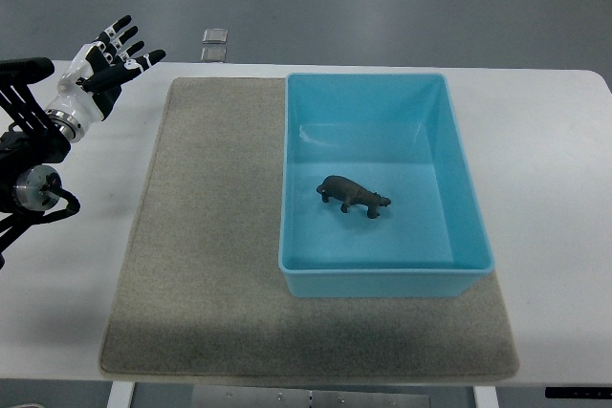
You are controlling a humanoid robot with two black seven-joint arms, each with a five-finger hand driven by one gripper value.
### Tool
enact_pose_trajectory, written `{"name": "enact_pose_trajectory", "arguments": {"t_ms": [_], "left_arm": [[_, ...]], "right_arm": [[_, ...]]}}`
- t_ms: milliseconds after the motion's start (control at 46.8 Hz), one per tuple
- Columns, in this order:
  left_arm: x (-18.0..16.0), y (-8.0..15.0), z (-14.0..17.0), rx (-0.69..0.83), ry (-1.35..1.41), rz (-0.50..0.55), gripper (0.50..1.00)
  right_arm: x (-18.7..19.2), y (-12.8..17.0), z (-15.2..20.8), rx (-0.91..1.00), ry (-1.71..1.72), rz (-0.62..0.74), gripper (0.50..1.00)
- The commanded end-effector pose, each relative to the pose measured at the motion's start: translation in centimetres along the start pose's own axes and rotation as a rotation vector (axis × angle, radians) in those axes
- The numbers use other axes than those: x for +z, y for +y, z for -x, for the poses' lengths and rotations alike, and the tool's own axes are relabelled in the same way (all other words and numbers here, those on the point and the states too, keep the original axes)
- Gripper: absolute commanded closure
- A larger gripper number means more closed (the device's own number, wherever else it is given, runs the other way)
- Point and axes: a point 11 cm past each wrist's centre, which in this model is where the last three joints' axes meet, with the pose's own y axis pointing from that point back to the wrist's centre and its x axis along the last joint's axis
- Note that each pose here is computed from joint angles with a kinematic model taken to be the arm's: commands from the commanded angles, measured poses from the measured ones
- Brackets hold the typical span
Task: Place brown hippo in blue box with left hand
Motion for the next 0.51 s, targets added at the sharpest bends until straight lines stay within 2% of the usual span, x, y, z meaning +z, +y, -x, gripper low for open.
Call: {"name": "enact_pose_trajectory", "arguments": {"t_ms": [0,492], "left_arm": [[-0.01,0.0,-0.04,0.004,0.017,0.001,0.5],[0.44,-0.12,-0.01,-0.005,0.035,0.014,0.5]], "right_arm": [[0.0,0.0,0.0,0.0,0.0,0.0,0.564],[-0.08,-0.02,0.17,-0.006,0.008,0.0,0.564]]}}
